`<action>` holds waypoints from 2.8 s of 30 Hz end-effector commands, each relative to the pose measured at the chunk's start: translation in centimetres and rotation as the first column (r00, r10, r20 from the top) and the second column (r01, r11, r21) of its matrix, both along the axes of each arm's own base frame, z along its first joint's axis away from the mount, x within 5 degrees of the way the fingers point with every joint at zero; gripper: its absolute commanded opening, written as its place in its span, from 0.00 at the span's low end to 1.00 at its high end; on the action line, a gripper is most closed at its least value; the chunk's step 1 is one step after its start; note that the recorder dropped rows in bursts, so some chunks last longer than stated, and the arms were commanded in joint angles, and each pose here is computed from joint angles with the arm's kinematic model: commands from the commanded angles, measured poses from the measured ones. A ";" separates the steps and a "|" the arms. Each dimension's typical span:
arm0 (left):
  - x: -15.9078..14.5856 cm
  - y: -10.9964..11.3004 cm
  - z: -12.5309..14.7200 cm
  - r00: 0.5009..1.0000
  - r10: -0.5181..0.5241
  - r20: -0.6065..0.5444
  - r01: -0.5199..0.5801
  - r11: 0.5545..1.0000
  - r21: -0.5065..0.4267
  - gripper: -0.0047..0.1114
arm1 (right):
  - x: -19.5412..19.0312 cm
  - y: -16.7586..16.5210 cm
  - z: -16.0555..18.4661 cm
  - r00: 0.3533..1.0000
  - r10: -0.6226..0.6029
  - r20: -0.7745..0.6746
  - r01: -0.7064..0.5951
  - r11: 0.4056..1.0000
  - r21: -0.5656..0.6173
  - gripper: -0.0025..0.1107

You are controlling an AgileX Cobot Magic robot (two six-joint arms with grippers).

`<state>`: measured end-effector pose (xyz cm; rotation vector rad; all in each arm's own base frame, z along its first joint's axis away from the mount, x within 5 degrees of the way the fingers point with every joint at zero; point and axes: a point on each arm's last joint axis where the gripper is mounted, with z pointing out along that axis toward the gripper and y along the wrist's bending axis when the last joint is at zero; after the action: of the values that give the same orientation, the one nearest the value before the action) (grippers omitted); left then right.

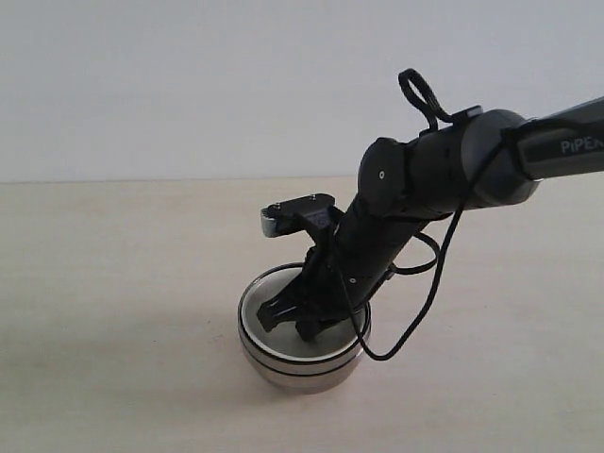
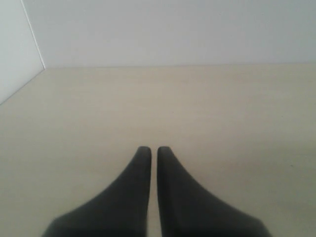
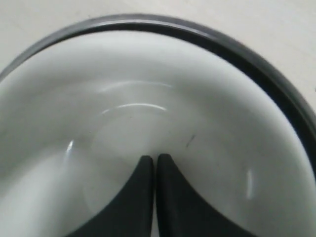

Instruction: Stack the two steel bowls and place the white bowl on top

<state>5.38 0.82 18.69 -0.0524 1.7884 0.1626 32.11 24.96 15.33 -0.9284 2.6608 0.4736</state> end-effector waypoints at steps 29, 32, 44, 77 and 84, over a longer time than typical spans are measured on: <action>0.0 0.0 -0.1 1.000 0.002 0.002 -0.002 1.000 0.003 0.07 | -11.6 -9.5 17.1 0.803 -0.172 0.571 -0.019 0.950 0.312 0.02; 0.0 0.0 -0.1 1.000 0.002 0.002 -0.002 1.000 0.003 0.07 | -14.8 -12.1 16.1 0.748 -0.222 0.626 -0.016 0.936 0.351 0.02; 0.0 0.0 -0.1 1.000 0.002 0.002 -0.002 1.000 0.003 0.07 | -26.0 -19.9 13.8 0.624 -0.468 0.626 -0.069 0.764 0.641 0.02; 0.0 0.0 -0.1 1.000 0.002 0.002 -0.002 1.000 0.003 0.07 | -29.2 -23.7 14.1 0.185 -0.659 0.729 0.087 0.750 0.656 0.02; 0.0 0.0 -0.1 1.000 0.002 0.002 -0.002 1.000 0.003 0.07 | -27.4 -23.6 9.0 0.237 -0.611 0.755 0.175 0.791 0.586 0.02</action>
<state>5.38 0.82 18.67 -0.0525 1.7902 0.1626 4.33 1.43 25.68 -0.1460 1.4759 0.2416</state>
